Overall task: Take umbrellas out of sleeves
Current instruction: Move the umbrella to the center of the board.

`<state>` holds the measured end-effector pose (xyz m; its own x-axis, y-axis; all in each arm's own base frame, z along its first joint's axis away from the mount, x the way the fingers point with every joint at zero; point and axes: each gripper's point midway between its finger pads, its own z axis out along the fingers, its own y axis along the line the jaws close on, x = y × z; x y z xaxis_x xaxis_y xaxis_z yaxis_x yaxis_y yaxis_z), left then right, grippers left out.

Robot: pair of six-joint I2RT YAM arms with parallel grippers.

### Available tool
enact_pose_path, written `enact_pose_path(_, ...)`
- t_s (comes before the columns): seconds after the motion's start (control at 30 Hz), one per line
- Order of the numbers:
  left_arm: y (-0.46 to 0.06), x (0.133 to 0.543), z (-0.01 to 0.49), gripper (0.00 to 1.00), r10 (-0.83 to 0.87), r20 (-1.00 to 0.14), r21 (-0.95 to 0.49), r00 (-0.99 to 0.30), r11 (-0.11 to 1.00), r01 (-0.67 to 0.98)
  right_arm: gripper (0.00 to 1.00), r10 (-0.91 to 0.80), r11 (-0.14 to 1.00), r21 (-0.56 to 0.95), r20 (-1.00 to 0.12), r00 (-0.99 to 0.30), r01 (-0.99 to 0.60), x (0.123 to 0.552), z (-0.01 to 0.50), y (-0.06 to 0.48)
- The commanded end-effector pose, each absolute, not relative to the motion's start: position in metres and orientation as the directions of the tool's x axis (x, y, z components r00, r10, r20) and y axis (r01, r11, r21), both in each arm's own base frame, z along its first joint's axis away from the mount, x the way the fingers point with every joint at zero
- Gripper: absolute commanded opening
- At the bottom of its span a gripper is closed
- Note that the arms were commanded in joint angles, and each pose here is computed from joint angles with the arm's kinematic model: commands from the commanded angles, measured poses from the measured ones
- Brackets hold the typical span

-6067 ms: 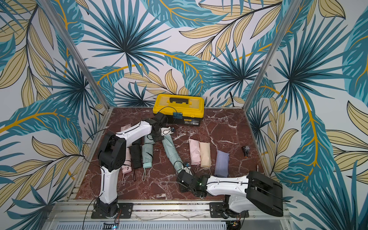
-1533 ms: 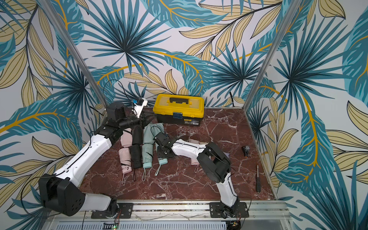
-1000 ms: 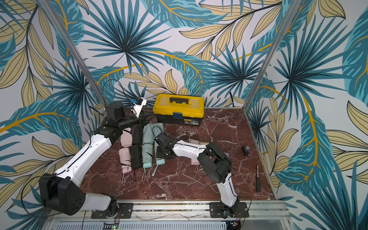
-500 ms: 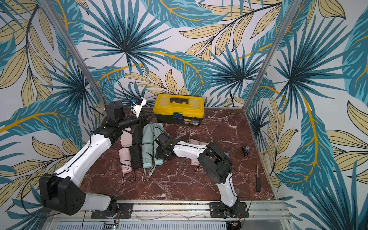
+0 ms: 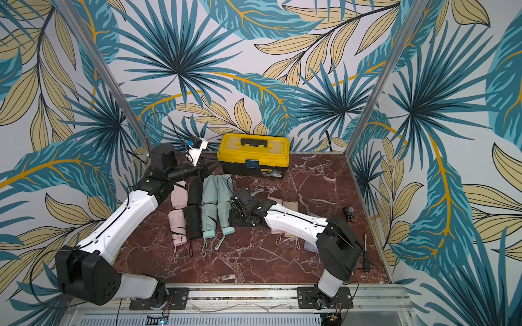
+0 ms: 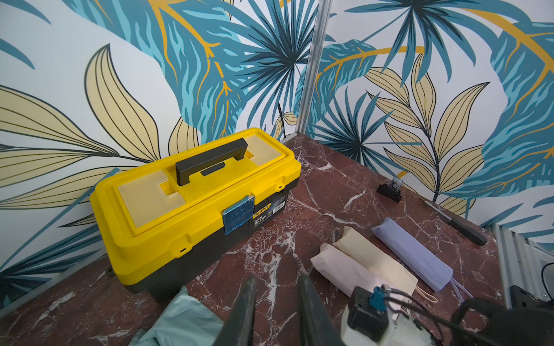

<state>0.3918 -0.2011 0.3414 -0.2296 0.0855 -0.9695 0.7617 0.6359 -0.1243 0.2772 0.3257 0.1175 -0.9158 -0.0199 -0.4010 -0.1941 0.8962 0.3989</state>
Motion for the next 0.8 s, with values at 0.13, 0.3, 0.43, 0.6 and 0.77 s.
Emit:
enact_pose_path(0.13, -0.199, 0.394, 0.339, 0.26, 0.085, -0.972, -0.118, -0.221, 0.633, 0.765, 0.65, -0.088, 0.981, 0.117, -0.443, -0.892, -0.154, 0.274, 0.104, 0.258)
enact_pose_path(0.3, -0.200, 0.394, 0.340, 0.26, 0.082, -0.971, -0.123, -0.223, 0.627, 0.769, 0.66, -0.076, 0.997, -0.056, -0.462, -0.884, -0.056, 0.290, 0.111, 0.198)
enact_pose_path(0.43, -0.201, 0.394, 0.339, 0.26, 0.082, -0.971, -0.125, -0.224, 0.625, 0.771, 0.67, -0.028, 0.997, -0.074, -0.443, -0.896, 0.006, 0.294, 0.102, 0.169)
enact_pose_path(0.6, -0.201, 0.394, 0.339, 0.26, 0.081, -0.970, -0.130, -0.228, 0.622, 0.773, 0.67, 0.024, 0.998, -0.045, -0.411, -0.911, 0.047, 0.298, 0.081, 0.153)
enact_pose_path(0.77, -0.202, 0.395, 0.338, 0.26, 0.080, -0.969, -0.135, -0.233, 0.620, 0.773, 0.66, 0.020, 0.997, -0.059, -0.380, -0.925, 0.046, 0.304, 0.059, 0.152)
